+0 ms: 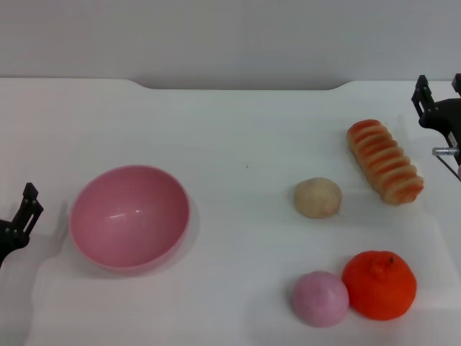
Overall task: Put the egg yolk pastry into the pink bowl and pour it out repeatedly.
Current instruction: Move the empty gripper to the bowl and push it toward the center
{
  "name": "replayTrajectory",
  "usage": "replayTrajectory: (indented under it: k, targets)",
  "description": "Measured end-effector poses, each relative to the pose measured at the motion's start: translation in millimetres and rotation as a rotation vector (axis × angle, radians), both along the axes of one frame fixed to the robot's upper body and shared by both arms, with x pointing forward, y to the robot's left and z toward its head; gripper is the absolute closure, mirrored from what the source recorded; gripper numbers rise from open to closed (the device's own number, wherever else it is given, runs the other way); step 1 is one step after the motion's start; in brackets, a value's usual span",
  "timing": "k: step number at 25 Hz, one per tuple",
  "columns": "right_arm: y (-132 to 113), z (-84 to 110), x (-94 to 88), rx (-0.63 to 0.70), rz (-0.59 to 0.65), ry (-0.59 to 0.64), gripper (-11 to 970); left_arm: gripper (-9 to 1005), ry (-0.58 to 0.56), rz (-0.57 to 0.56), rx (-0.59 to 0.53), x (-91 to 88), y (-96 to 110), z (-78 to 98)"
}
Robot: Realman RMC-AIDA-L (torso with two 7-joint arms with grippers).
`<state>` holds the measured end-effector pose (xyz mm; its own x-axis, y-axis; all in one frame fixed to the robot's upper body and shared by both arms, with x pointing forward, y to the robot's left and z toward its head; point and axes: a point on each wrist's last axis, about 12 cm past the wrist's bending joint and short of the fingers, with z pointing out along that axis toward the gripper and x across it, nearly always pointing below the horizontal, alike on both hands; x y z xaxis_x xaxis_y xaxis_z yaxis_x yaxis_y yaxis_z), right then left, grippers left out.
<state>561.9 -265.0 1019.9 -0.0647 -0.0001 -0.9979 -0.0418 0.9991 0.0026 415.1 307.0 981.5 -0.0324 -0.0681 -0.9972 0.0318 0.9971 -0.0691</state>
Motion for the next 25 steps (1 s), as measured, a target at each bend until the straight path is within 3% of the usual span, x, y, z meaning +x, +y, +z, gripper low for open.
replayTrajectory:
  k: [25]
  targets:
    - [2.0, 0.2, 0.3, 0.001, 0.007, 0.0, 346, 154, 0.004, -0.002, -0.001, 0.9, -0.6, -0.4]
